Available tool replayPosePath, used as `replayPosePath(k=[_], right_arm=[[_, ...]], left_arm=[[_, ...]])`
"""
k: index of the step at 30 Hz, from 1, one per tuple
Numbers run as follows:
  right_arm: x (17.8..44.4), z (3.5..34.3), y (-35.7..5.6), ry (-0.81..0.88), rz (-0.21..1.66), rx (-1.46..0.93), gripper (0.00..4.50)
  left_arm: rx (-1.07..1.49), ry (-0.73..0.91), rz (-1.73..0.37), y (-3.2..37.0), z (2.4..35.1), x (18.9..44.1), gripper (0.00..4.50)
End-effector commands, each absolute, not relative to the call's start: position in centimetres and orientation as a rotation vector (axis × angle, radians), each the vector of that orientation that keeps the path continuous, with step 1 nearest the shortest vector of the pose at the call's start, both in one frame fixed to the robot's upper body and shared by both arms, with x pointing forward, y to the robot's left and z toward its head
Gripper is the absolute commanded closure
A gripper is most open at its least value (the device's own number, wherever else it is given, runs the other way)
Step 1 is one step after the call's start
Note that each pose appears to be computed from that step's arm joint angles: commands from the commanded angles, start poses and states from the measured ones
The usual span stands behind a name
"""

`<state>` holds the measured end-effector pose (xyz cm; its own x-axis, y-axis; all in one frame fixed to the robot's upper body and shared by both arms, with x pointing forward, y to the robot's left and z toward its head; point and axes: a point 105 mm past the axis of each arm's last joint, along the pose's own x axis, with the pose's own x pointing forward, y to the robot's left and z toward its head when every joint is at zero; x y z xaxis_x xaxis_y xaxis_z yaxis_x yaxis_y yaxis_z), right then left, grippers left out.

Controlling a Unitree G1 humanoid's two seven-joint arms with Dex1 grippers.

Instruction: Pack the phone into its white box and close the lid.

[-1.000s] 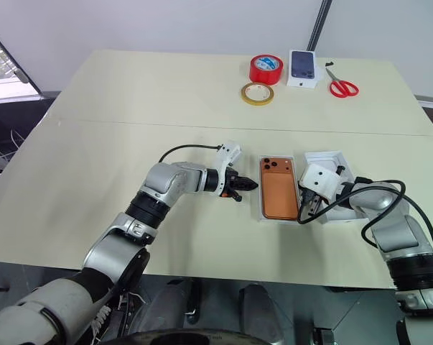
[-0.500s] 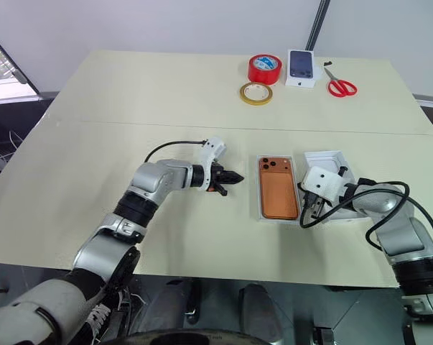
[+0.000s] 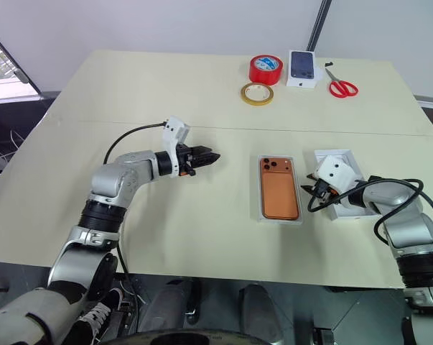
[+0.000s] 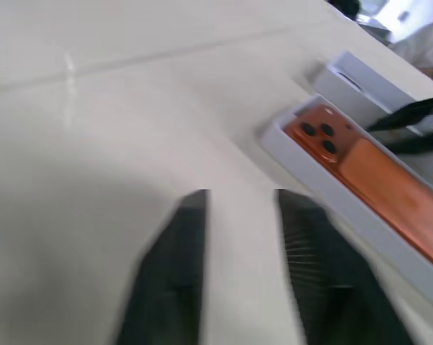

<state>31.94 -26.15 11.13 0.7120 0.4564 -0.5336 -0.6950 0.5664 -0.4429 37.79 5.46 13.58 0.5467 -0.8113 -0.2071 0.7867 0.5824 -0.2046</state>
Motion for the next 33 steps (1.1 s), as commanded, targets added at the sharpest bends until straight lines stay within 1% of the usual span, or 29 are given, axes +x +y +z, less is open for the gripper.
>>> replayPosePath(k=[1,2,3,4,8,11,13,16,18,21,23,27,29,33], right_arm=[[32.0,14.3,-26.3,0.269,0.639,-0.678,1.51],[32.1,14.8,-26.7,0.245,0.585,-0.66,1.09],[32.2,15.2,-27.1,0.232,0.544,-0.637,0.55],[32.2,15.3,-27.2,0.216,0.52,-0.642,0.06],[32.0,15.6,-28.8,0.203,0.339,-0.616,0.06],[31.3,14.4,-29.1,0.27,0.295,-0.555,0.06],[30.7,13.6,-27.9,0.315,0.335,-0.488,0.06],[30.4,13.0,-28.3,0.408,0.315,-0.434,0.06],[30.3,13.1,-28.3,0.449,0.308,-0.387,0.06],[30.4,13.9,-26.6,0.478,0.364,-0.297,0.06],[30.0,13.2,-26.5,0.551,0.362,-0.254,0.06],[29.4,12.2,-26.8,0.66,0.344,-0.201,0.06],[29.3,12.5,-26.8,0.697,0.321,-0.164,0.06],[29.0,12.8,-26.5,0.767,0.333,-0.179,0.06]], left_arm=[[0.014,0.139,-1.012,6.6,15.7,36.7,1.03],[0.03,0.109,-1.045,7.1,16.0,36.1,0.59],[0.039,0.07,-1.075,7.5,16.5,35.4,0.03],[0.049,0.036,-1.087,7.8,16.9,35.1,0.0],[0.121,-0.045,-1.101,9.7,17.1,34.1,0.0],[0.131,-0.072,-1.159,10.4,17.3,32.9,0.0],[0.155,-0.086,-1.206,10.7,17.2,32.2,0.0],[0.184,-0.111,-1.261,10.8,17.1,31.2,0.0],[0.199,-0.123,-1.286,10.9,17.1,30.8,0.0],[0.228,-0.112,-1.318,10.9,16.6,30.5,0.0],[0.248,-0.103,-1.35,10.8,16.2,30.1,0.0],[0.26,-0.106,-1.394,10.4,16.1,29.5,0.0],[0.266,-0.112,-1.403,10.4,16.1,29.3,0.0],[0.272,-0.119,-1.404,10.2,15.7,29.2,0.0]])
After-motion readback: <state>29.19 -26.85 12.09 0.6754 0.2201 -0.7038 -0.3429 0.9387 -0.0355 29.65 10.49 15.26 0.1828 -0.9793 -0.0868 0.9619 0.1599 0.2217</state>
